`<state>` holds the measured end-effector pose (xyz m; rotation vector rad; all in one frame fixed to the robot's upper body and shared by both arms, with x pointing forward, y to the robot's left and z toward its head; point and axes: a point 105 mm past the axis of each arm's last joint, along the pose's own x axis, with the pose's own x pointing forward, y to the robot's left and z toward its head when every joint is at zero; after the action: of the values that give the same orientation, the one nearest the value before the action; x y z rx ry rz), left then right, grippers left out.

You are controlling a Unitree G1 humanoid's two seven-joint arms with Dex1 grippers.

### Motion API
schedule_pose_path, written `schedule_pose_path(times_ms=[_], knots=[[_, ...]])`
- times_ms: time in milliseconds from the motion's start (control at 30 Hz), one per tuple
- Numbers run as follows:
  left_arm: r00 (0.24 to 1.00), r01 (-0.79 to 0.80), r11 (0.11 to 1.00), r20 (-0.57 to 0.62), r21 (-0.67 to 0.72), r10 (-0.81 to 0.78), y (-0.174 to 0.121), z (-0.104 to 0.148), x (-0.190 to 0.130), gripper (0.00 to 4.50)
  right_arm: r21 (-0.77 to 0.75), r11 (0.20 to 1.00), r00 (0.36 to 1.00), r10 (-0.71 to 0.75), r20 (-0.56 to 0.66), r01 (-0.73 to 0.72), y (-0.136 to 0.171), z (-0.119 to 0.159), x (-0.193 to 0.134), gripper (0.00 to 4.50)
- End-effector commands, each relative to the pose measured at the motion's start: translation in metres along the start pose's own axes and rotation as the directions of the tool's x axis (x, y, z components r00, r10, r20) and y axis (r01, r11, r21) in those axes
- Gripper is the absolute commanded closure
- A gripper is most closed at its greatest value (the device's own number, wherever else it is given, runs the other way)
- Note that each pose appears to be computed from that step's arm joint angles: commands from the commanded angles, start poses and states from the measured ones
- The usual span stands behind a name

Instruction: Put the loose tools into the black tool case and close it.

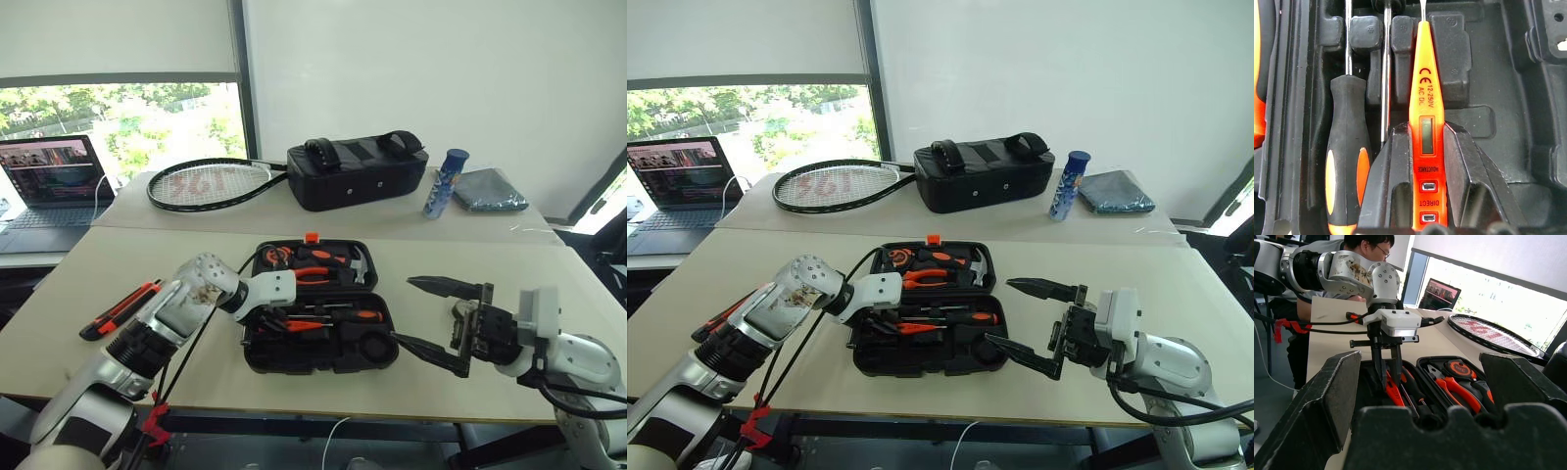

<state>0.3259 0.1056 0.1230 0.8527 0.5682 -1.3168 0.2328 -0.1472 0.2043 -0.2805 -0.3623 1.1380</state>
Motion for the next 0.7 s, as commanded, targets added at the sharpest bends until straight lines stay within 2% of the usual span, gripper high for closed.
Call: schedule_pose_path(times_ms=[33,267,700], knots=[[0.997,0.026,1.000,-0.068,-0.003,-0.026,-0.007,-0.012,0.003,4.07,-0.040,0.999,1.000,0.004,0.025,-0.003,-0.001,0.011,0.002,0.00],[0.995,0.018,1.000,-0.101,-0.012,-0.019,-0.007,-0.018,-0.004,4.07,-0.041,0.999,1.000,0.002,0.025,-0.001,-0.002,0.011,0.002,0.00],[0.993,-0.007,1.000,-0.114,0.016,0.008,0.000,-0.008,-0.015,4.07,-0.035,0.999,1.000,-0.003,0.019,0.004,-0.004,0.006,-0.001,0.00]])
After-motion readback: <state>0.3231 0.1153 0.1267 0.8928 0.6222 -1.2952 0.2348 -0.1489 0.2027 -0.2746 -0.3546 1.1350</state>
